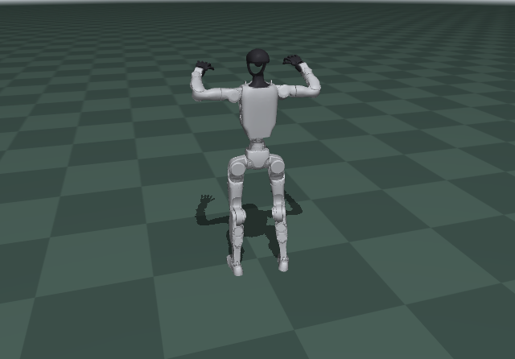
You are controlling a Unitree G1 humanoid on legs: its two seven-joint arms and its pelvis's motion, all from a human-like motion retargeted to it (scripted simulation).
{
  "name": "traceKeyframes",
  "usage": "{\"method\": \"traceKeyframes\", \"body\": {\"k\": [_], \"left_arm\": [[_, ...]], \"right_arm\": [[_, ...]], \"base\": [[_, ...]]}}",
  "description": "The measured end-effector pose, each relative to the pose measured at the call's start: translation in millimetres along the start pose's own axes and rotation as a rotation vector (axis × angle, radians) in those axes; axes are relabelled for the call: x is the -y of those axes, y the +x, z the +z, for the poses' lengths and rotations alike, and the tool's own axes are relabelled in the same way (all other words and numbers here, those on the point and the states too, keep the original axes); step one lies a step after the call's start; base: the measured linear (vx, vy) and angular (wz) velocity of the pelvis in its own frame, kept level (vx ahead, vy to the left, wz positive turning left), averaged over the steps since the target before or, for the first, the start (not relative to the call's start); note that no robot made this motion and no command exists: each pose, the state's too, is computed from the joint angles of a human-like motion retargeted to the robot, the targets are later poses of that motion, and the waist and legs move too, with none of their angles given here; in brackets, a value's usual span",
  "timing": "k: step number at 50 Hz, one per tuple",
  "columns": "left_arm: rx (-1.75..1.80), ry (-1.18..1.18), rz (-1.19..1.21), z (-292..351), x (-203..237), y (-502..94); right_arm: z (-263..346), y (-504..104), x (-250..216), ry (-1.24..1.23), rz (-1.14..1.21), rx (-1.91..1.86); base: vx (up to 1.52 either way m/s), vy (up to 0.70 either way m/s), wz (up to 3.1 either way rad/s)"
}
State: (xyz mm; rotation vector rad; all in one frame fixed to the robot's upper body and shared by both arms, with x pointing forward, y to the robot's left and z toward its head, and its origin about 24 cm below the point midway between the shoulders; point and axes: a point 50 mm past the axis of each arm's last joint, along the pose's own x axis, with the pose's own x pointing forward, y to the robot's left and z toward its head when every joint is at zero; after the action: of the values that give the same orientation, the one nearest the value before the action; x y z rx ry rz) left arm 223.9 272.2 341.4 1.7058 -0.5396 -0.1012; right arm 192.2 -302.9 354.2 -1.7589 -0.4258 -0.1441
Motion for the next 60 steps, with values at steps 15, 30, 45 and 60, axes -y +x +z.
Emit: {"method": "traceKeyframes", "body": {"k": [15,30,45,60], "left_arm": [[-0.008,-0.014,0.010,2,0,-9],[-0.008,-0.018,0.017,2,0,-12],[-0.028,-0.052,0.001,-1,6,-13],[0.028,-0.059,0.006,8,12,-5]], "right_arm": [[3,-4,7,-0.008,-0.004,0.007],[-2,-6,4,0.013,-0.003,-0.014],[9,0,0,0.035,-0.013,0.034],[23,9,-5,0.013,0.021,0.115]], "base": [[0.00,0.00,0.00],[0.00,0.00,0.00],[-0.04,0.05,0.13],[-0.02,-0.08,-0.02]]}}
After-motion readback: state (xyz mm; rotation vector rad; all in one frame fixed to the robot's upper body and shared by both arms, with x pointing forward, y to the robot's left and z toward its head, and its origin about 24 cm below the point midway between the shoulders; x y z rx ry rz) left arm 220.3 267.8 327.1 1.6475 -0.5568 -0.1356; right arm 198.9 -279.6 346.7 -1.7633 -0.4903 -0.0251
